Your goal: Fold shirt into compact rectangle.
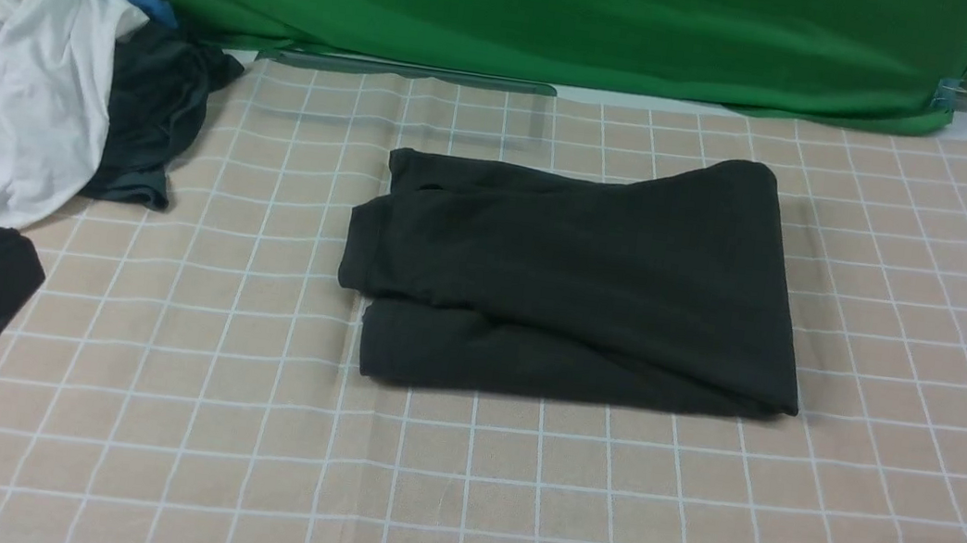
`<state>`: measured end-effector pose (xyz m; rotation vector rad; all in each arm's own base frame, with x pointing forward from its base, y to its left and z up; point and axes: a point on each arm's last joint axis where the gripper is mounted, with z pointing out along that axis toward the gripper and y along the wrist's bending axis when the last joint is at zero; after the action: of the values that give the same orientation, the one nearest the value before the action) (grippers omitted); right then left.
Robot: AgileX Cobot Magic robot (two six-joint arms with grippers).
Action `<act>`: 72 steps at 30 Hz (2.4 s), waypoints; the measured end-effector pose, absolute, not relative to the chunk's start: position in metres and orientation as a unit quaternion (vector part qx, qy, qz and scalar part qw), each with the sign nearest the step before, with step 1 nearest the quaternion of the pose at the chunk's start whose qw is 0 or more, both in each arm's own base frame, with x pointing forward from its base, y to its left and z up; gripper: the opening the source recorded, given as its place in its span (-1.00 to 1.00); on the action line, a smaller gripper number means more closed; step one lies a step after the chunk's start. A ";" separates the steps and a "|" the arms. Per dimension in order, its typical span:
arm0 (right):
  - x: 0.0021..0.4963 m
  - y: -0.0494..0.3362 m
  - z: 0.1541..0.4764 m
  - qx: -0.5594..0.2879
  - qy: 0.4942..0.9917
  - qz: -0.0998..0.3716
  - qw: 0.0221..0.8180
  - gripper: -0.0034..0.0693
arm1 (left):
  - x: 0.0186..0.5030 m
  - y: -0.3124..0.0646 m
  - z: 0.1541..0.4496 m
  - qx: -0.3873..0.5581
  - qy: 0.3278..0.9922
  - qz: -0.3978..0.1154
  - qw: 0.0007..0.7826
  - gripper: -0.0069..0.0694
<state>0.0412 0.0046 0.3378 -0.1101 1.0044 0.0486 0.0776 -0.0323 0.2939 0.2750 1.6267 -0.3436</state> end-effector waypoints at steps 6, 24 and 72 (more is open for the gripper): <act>0.041 0.005 0.338 -0.053 0.481 0.023 0.875 -0.25 | 0.077 -0.031 0.294 0.141 0.715 -0.128 0.672 -0.77; 0.041 0.005 0.338 -0.052 0.481 0.024 0.875 -0.25 | 0.056 -0.003 0.195 0.022 0.740 -0.003 0.672 -0.77; 0.056 0.000 0.187 -0.062 0.767 -0.056 0.637 -0.25 | 0.056 -0.004 0.189 0.029 0.761 -0.003 0.649 -0.77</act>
<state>0.0555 0.0001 0.1870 -0.1406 1.7514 -0.1284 0.0555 -0.0035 0.1891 0.0657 1.7289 -0.0073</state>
